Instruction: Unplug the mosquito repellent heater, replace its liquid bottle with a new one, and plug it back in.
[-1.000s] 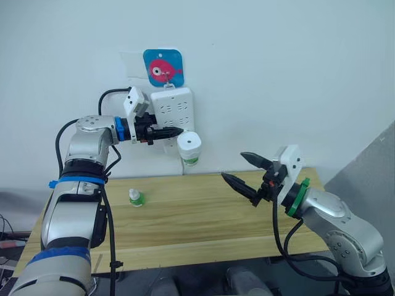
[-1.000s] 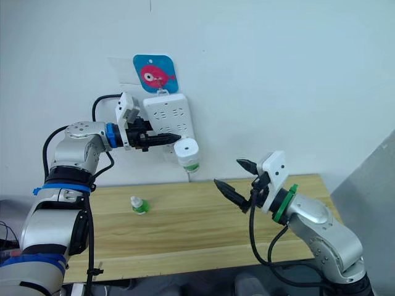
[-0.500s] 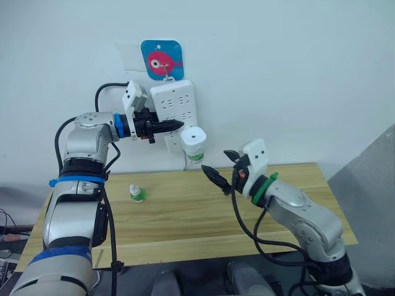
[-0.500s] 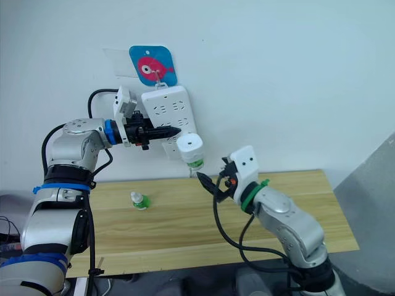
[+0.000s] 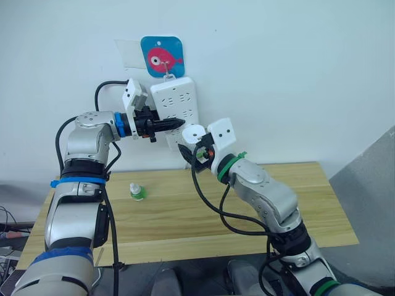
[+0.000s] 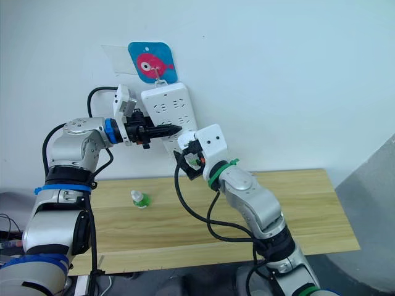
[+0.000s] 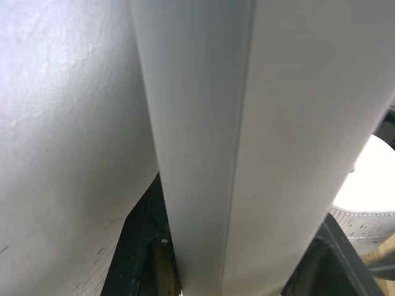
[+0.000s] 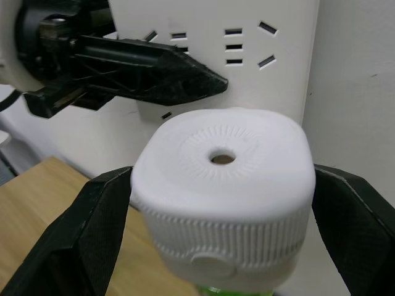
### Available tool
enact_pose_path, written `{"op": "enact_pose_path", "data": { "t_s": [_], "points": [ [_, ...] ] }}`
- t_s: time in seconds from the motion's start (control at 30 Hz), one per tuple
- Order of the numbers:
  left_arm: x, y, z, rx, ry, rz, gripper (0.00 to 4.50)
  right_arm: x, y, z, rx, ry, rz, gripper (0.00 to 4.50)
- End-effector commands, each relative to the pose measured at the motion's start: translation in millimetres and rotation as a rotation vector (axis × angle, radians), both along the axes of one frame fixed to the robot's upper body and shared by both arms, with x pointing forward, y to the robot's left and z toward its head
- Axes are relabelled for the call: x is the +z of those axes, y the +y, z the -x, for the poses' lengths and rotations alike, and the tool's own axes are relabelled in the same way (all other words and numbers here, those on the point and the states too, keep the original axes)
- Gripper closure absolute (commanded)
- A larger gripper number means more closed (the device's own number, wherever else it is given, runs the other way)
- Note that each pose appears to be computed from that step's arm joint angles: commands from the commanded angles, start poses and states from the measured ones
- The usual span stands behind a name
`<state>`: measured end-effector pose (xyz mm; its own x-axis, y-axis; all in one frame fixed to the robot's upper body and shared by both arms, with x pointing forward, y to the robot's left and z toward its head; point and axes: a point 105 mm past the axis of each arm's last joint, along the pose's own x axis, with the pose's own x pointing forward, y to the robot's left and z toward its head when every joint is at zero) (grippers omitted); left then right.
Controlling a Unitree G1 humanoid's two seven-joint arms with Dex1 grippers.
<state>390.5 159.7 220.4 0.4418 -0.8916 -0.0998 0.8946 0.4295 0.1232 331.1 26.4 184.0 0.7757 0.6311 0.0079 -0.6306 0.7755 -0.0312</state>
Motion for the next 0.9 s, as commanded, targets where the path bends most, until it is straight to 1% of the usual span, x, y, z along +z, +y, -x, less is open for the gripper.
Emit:
{"op": "enact_pose_path", "data": {
  "t_s": [0.03, 0.07, 0.13, 0.17, 0.2, 0.23, 0.27, 0.4, 0.6, 0.7, 0.9],
  "points": [
    [-2.6, 3.6, -1.8, 0.036, 0.008, 0.013, 3.15, 20.2, 1.8, 0.3, -0.005, -0.087, -0.037, 0.00],
    [-2.8, 4.1, -1.6, 0.037, 0.007, 0.012, 3.15, 21.0, 1.9, 0.2, -0.004, -0.093, -0.039, 0.00],
    [-3.3, 5.1, -1.9, 0.043, 0.002, 0.010, 3.15, 22.2, 2.4, 1.0, 0.003, -0.101, -0.047, 0.39],
    [-3.5, 5.1, -2.1, 0.045, 0.001, 0.009, 3.15, 22.4, 2.4, 1.1, 0.006, -0.103, -0.048, 0.61],
    [-3.7, 5.2, -2.3, 0.047, 0.000, 0.010, 3.15, 22.6, 2.5, 1.4, 0.009, -0.105, -0.049, 0.94],
    [-4.1, 5.0, -2.4, 0.048, -0.001, 0.010, 3.15, 22.8, 2.7, 1.9, 0.013, -0.109, -0.048, 1.41],
    [-4.5, 4.9, -2.5, 0.049, -0.002, 0.010, 3.15, 23.0, 2.5, 2.3, 0.016, -0.112, -0.046, 1.48],
    [-7.0, 6.4, -5.2, 0.075, -0.012, 0.012, 3.15, 22.0, -2.5, 6.2, 0.025, -0.118, -0.033, 1.48],
    [-9.2, 12.4, -12.1, 0.134, -0.033, 0.010, 3.15, 22.2, -24.3, 17.1, 0.025, -0.114, -0.018, 1.48],
    [-10.5, 13.9, -14.4, 0.155, -0.048, 0.013, 3.15, 26.3, -35.9, 22.0, 0.025, -0.141, 0.016, 1.48],
    [-14.4, 15.5, -16.6, 0.177, -0.055, 0.022, 3.15, 31.3, -50.5, 28.3, 0.029, -0.129, -0.009, 1.48]
  ]
}}
